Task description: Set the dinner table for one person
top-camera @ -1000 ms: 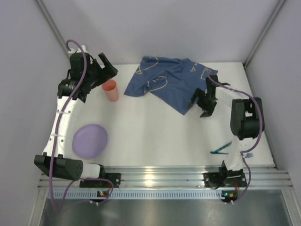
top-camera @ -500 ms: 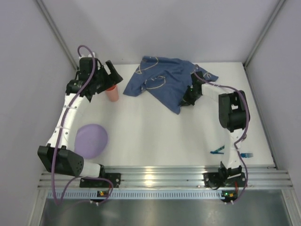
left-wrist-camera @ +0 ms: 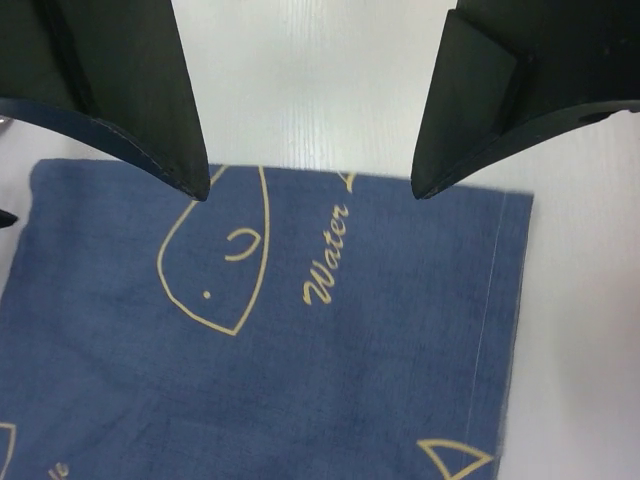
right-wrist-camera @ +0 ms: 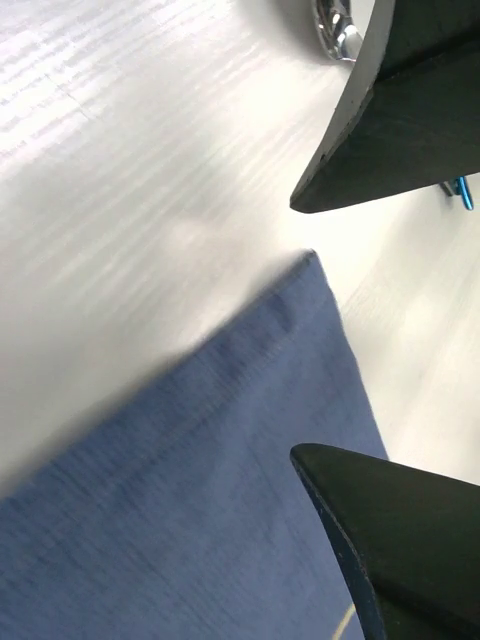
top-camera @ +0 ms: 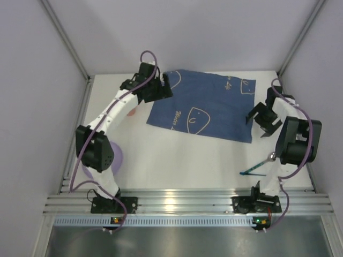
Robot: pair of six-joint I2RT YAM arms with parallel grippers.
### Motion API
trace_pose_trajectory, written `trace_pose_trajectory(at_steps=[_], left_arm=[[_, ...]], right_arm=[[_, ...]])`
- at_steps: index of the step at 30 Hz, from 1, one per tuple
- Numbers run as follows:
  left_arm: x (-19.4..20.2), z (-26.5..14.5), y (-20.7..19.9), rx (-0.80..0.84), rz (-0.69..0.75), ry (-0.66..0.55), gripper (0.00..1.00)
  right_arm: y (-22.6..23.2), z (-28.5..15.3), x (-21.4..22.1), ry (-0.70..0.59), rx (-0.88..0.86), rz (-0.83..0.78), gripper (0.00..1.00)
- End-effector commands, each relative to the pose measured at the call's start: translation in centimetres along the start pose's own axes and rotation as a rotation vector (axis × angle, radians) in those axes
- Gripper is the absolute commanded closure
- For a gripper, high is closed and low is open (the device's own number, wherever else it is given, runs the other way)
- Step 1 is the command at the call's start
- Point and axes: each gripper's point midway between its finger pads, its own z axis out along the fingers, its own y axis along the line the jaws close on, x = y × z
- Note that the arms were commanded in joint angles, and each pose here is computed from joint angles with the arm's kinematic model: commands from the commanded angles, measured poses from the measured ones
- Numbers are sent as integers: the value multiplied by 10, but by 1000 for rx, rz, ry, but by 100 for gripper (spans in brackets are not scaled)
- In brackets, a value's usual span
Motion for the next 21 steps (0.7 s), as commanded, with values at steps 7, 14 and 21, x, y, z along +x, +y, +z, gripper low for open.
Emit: trace_pose_trajectory(at_steps=[7, 14, 21], left_arm=[[34, 137, -18, 23, 86, 123, 14], [77, 180, -21, 101, 99, 239, 14], [139, 160, 32, -7, 116, 376, 16]], right_arm=[[58, -74, 10, -70, -257, -167, 0], [71, -90, 21, -75, -332, -209, 0], [69, -85, 23, -67, -324, -207, 0]])
